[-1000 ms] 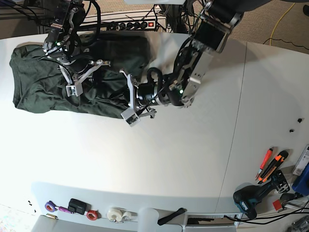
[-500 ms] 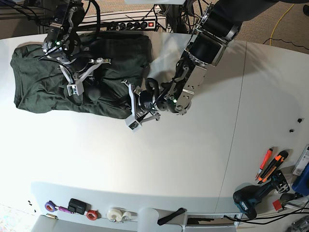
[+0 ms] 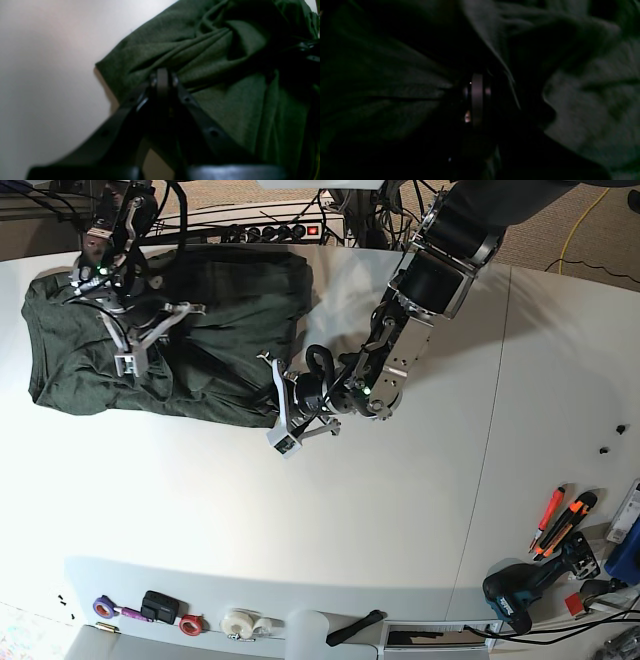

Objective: Layout the t-shirt on the table in an organized manner, then fold the t-shirt properly
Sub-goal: 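Pull the shirt edges apart with both grippers to flatten the bundle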

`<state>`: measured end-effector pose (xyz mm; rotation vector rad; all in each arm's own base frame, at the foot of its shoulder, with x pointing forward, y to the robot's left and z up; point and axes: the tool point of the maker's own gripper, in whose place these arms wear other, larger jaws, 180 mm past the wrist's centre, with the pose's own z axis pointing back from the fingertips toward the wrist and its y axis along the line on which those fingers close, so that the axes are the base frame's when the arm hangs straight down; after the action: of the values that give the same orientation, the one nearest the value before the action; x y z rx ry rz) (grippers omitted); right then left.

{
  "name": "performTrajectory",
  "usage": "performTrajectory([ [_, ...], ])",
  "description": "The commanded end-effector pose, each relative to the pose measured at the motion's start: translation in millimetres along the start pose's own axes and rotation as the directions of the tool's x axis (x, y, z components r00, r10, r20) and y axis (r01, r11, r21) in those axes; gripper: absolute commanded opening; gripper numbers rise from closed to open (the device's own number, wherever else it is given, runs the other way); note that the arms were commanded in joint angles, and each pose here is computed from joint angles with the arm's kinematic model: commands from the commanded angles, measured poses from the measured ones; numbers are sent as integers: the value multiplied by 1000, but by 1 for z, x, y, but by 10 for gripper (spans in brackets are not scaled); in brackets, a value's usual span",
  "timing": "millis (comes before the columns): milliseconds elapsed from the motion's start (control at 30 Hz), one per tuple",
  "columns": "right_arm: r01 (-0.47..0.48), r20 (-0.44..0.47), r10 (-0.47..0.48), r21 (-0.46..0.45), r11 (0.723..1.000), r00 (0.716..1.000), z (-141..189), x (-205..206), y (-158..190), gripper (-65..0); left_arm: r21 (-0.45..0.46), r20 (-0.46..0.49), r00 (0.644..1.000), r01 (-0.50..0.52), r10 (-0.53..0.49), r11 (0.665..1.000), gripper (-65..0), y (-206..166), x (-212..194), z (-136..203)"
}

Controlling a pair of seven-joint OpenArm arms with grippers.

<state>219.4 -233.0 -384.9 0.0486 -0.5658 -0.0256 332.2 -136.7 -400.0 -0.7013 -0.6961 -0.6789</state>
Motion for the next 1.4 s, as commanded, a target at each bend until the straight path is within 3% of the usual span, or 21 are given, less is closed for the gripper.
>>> performTrajectory([
  [0, 0, 1, 0, -56, 998, 1000, 9, 3, -15, -650, 77, -53, 998, 32, -28, 997, -650, 19, -4, 4],
  [233, 81, 69, -70, -178, 981, 995, 35, 10, -64, -650, 76, -47, 998, 32, -28, 997, -650, 19, -3, 4],
  [333, 122, 145, -93, -207, 971, 985, 44, 19, -80, -650, 74, -46, 999, 29, -26, 997, -650, 19, -3, 4],
  [400, 143, 218, -106, -158, 977, 970, 48, 31, -78, -650, 74, -45, 999, 29, -26, 997, -650, 19, -3, 4],
  [500, 146, 292, -141, 4, 989, 946, 51, 47, -53, -650, 74, -45, 999, 29, -26, 997, -650, 19, -3, 4],
  [600, 114, 341, -160, 152, 982, 926, 56, 60, -27, -650, 74, -44, 999, 29, -26, 997, -650, 19, -3, 4],
  [800, 89, 353, -146, 173, 981, 924, 58, 62, -23, -650, 50, -4, 999, 45, -44, 998, -650, 13, 11, 6],
  [867, 86, 348, -137, 158, 984, 927, 57, 61, -25, -650, -10, 30, 998, 48, -48, 999, -520, 2, 24, 9],
  [933, 74, 354, -126, 159, 985, 927, 58, 63, -25, -512, -74, 79, 996, 53, -48, 996, -383, -10, 40, 12],
  [1000, 49, 367, -103, 153, 987, 925, 60, 66, -26, -381, -99, 128, 991, 44, -31, 994, -309, -16, 56, 17],
  [1167, 26, 436, -66, 98, 995, 897, 74, 83, -47, -363, -142, 225, 972, 106, -72, 984, -304, -31, 92, 31],
  [1367, 110, 562, -50, -73, 991, 826, 121, 110, -115, -363, -153, 291, 950, 164, -114, 975, -304, -46, 120, 48],
])
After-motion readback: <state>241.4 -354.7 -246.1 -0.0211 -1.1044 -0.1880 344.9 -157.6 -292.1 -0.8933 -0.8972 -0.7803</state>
